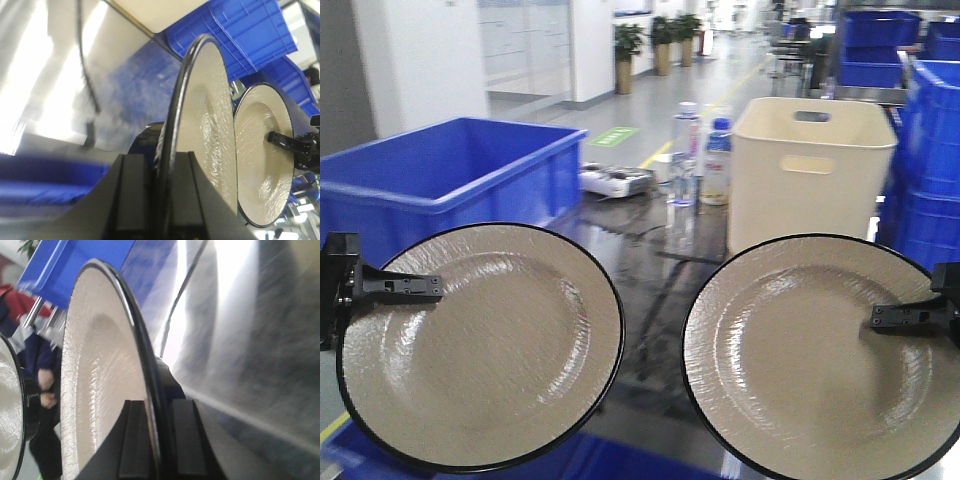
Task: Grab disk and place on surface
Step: 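Hold both plates while the base drives to the steel table, then lower the left gripper's plate onto the plate stack and release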
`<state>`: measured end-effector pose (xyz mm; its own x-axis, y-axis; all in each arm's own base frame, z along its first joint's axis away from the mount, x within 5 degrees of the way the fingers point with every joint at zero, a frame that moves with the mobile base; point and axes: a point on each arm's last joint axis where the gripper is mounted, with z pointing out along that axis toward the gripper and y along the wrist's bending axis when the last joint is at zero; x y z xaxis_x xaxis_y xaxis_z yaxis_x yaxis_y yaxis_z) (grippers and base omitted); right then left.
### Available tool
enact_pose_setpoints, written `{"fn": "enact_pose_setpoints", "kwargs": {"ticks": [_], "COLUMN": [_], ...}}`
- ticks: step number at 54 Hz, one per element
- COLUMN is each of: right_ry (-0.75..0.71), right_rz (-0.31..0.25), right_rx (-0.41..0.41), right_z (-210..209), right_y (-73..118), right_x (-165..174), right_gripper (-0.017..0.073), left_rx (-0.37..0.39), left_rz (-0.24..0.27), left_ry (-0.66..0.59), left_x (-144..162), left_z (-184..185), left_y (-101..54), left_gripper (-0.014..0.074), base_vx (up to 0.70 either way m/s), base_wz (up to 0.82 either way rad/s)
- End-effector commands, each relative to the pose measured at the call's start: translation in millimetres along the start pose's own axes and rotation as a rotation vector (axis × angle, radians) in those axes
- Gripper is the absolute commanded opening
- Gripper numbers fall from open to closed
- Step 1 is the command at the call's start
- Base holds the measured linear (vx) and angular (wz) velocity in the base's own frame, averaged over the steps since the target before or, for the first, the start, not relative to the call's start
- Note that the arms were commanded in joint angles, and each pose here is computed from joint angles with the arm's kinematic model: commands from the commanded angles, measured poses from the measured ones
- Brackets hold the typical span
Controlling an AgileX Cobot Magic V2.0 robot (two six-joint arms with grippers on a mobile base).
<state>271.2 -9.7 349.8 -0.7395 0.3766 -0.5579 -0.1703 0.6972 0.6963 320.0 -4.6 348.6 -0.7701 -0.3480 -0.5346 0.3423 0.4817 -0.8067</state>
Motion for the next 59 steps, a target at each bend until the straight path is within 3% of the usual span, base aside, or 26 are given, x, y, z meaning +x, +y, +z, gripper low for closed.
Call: {"fn": "enact_pose_setpoints", "kwargs": {"ticks": [1,34,59], "right_ry": [-0.107,-0.106,-0.106], "right_rz": [0.006,0.006,0.006], "right_rx": [-0.094,-0.095,-0.095], "right_z": [-13.5,-13.5,-13.5], "right_y": [23.1,23.2,23.2], "right_x": [-11.0,-10.9,-10.9], "right_gripper": [-0.0009,-0.0009,-0.0009], "left_rx": [0.161,0.158,0.158], "left_rz": [0.012,0.012,0.012], "left_ry": [-0.07,-0.074,-0.074], "left_x": [-7.8,-8.1,-8.1], "left_z": [-9.8,-9.8,-9.8], "left_y": [-38.3,-38.1,-38.1], "left_gripper": [-0.0001,-0.0001,-0.0001], "base_vx": [0.37,0.29,0.06], "base_wz": [-0.54,-0.53,-0.14]}}
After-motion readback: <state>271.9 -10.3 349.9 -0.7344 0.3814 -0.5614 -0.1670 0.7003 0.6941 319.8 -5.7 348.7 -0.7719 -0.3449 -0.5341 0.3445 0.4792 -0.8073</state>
